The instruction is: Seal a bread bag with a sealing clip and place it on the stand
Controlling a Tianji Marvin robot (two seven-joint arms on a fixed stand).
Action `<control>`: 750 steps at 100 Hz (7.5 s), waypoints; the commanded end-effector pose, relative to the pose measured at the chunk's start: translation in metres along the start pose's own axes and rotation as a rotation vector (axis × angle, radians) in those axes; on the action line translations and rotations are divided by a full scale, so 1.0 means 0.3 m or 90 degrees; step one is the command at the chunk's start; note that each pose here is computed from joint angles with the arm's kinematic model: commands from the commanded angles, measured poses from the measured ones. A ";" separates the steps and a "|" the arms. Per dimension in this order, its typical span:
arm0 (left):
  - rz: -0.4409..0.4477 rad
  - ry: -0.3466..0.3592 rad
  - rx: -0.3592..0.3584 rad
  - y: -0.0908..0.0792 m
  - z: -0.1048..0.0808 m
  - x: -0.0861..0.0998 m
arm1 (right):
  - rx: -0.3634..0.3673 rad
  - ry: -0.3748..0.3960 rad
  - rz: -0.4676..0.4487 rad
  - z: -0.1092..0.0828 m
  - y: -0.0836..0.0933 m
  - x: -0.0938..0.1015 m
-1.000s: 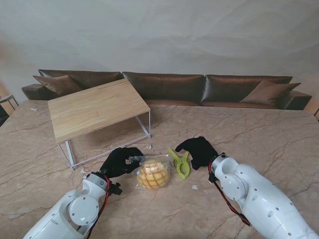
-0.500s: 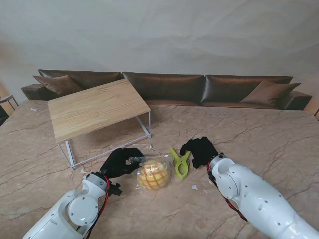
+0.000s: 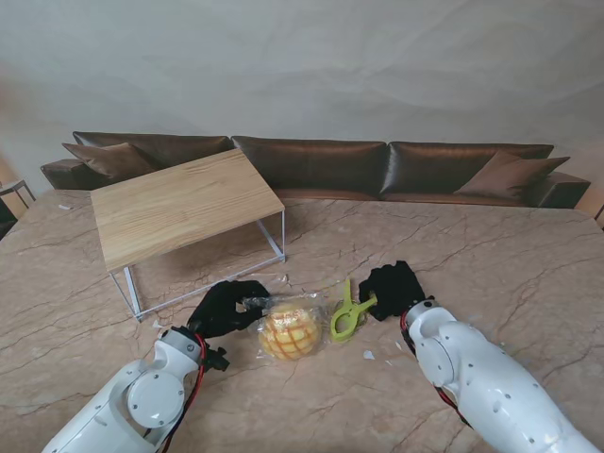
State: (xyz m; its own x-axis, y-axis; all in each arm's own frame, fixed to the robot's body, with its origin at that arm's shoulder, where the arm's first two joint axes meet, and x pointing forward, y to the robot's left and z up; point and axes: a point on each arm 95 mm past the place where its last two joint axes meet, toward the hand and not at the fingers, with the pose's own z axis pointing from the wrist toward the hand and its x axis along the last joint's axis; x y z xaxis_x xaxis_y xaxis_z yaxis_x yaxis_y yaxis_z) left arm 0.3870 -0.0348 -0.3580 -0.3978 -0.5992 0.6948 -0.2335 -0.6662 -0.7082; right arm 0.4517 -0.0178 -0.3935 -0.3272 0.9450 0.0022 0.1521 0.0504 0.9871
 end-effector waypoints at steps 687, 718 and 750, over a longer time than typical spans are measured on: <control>-0.020 0.016 -0.045 0.033 0.061 0.046 | -0.210 0.047 0.076 -0.090 0.326 0.046; -0.023 0.015 -0.052 0.028 0.077 0.052 | -0.231 0.117 0.034 -0.047 0.357 0.124; -0.026 0.014 -0.057 0.025 0.086 0.054 | -0.228 0.198 -0.045 -0.028 0.315 0.186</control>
State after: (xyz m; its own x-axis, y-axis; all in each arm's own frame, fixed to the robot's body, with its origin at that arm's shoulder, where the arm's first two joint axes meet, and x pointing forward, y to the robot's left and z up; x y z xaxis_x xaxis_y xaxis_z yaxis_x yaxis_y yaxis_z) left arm 0.4025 -0.0577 -0.3504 -0.4040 -0.5685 0.7166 -0.3252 -0.6430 -0.6934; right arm 0.4417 0.0328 -0.2965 -0.5805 0.8124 -0.0551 -0.1903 -0.0696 0.9793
